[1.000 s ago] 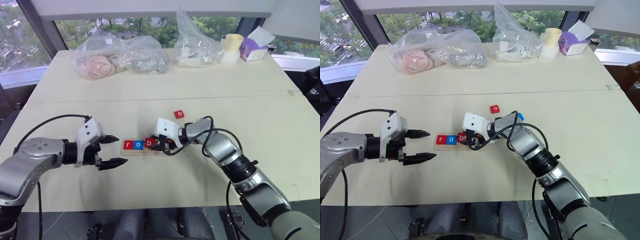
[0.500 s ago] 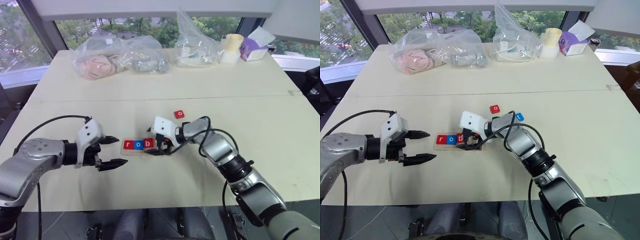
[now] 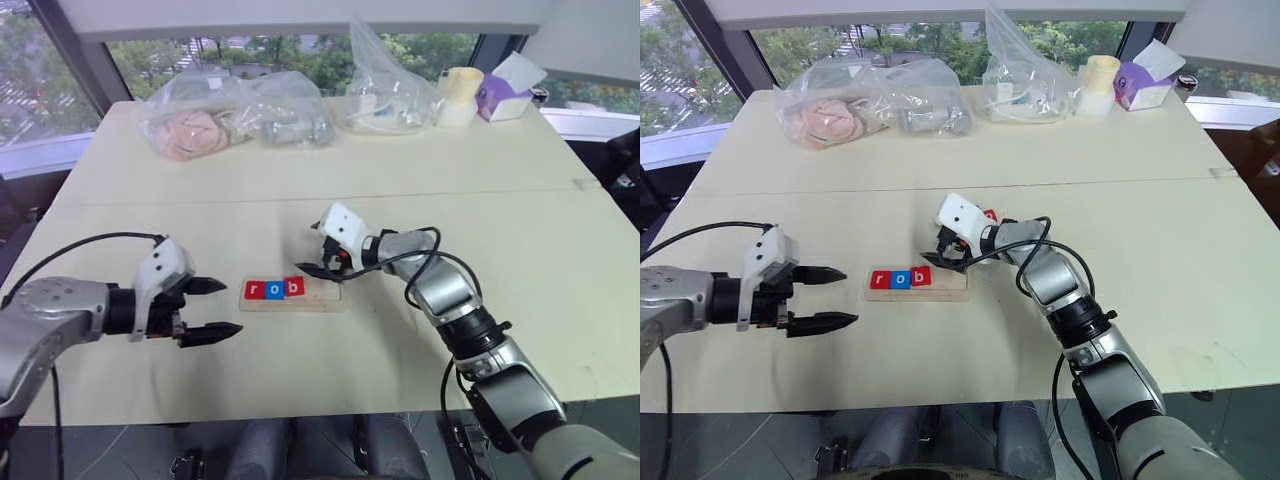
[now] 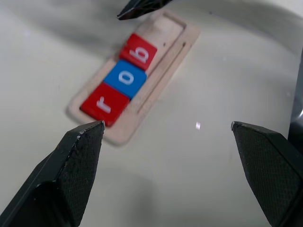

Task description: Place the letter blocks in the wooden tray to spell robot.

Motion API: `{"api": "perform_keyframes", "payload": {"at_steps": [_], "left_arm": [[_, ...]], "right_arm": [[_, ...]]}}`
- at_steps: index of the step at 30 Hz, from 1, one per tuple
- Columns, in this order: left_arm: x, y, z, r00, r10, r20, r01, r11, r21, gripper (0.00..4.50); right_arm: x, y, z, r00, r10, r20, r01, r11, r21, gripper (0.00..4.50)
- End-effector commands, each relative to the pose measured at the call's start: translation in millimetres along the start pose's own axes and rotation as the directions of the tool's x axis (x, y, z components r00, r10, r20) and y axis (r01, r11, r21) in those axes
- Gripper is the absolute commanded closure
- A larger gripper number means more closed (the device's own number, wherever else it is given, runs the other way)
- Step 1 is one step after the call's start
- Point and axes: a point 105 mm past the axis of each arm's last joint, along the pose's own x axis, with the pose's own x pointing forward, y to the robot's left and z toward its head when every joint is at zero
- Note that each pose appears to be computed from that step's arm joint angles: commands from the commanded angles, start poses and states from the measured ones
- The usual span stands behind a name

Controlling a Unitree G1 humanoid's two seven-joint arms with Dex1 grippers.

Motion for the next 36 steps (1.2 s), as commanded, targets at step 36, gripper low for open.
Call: {"api": "perform_keyframes", "payload": {"at_steps": [36], "left_arm": [[-2.1,5.3,-2.1,0.999,0.049,0.008,-0.05,0.998,0.044,0.0]], "right_arm": [[14.5,-17.8,2.8,0.999,-0.035,0.027,0.039,0.986,-0.16,0.04]]}}
